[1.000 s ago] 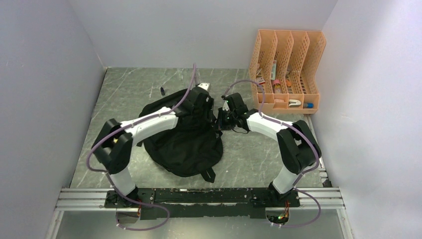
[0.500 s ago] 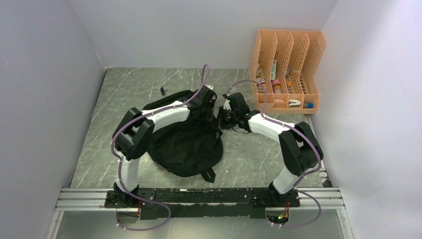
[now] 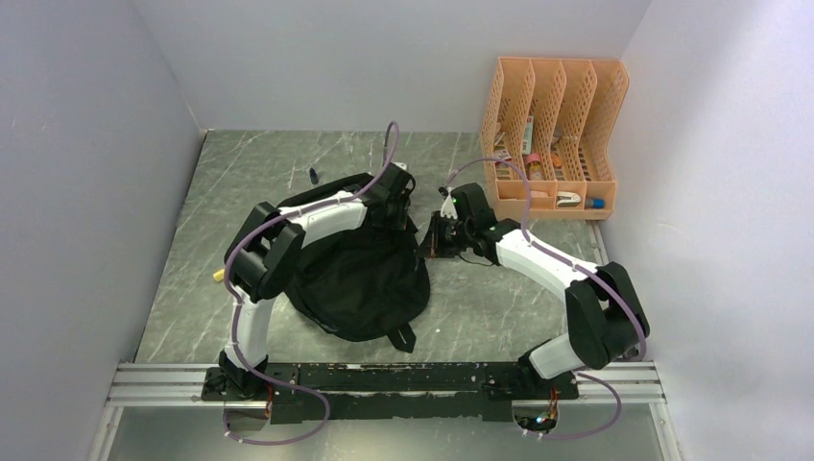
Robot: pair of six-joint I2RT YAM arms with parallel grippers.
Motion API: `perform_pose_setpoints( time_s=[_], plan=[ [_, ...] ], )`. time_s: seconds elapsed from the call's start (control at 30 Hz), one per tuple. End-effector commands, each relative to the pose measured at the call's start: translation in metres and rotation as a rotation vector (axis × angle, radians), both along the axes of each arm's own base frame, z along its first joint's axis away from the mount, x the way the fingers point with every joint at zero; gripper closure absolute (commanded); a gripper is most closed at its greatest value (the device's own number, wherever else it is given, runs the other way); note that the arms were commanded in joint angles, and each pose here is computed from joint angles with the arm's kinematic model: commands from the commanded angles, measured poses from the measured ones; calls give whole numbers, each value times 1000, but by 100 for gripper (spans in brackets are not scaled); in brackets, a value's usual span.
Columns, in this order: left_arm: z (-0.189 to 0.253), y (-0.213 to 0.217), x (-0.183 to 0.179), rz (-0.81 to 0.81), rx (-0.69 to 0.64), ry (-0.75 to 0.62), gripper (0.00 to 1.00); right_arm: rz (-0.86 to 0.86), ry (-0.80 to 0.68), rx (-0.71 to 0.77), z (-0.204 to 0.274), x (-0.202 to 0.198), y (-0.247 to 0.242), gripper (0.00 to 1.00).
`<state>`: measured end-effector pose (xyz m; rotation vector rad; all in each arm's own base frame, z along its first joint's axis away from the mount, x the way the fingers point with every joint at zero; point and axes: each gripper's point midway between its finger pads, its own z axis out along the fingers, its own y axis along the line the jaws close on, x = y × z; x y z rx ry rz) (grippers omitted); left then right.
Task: Pack the student bag
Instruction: Zip the student bag at the center of the board.
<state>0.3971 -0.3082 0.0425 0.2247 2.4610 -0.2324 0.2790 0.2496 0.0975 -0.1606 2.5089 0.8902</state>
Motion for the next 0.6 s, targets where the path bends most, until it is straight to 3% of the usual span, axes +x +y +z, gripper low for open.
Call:
perform_pose_setpoints(
  time_s=[0.0,0.57],
  plan=[
    [-33,33,-1,45,104,80,50,64,81,41,5,-29,1,100],
    [-31,32,8,37,95,69,49,391,208,229,30,-114,35,100]
  ],
)
